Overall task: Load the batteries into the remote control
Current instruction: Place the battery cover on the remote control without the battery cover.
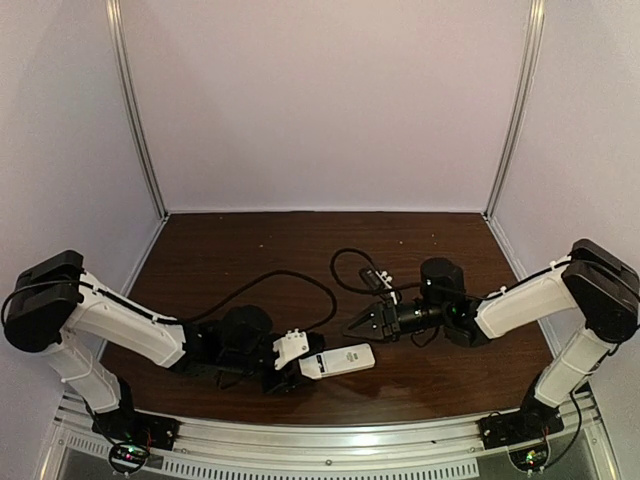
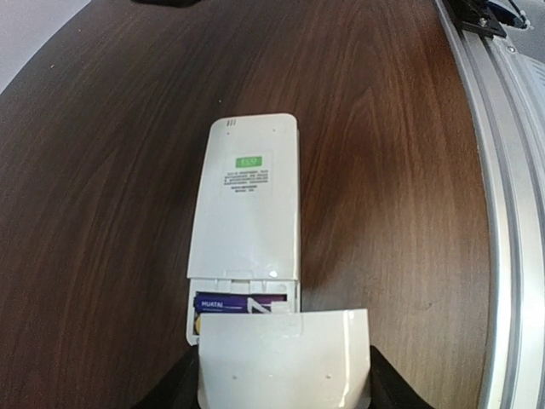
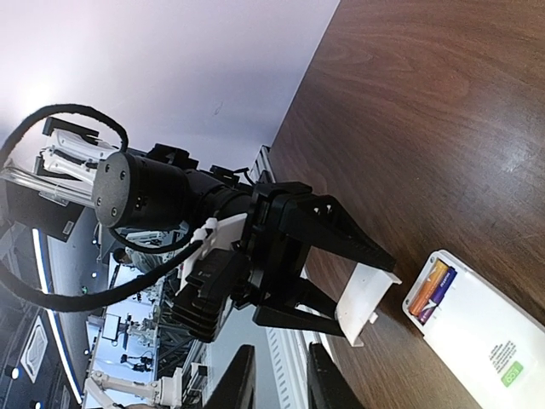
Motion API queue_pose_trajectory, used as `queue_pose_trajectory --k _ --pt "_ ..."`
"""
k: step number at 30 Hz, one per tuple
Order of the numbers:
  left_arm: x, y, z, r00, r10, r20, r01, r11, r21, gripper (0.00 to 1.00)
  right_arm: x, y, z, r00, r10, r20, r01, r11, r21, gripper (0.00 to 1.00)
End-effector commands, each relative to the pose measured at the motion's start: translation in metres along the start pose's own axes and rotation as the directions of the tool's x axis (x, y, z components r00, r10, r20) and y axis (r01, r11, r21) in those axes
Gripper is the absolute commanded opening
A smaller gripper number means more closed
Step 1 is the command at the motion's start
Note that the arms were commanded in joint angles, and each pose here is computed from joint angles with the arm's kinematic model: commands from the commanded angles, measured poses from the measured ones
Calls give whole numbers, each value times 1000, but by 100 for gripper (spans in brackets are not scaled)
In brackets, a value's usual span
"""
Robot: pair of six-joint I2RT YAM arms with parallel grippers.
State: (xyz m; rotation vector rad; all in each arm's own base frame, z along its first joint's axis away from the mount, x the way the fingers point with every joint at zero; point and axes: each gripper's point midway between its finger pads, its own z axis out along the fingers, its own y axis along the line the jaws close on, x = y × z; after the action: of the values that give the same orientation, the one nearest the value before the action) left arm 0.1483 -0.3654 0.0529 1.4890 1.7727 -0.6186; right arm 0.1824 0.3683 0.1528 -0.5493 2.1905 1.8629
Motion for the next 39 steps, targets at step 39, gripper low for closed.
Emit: queue_pose_trajectory --k 39 --pt "7 17 28 998 58 -23 -58 998 12 56 17 -16 28 992 118 -55 -120 992 -44 22"
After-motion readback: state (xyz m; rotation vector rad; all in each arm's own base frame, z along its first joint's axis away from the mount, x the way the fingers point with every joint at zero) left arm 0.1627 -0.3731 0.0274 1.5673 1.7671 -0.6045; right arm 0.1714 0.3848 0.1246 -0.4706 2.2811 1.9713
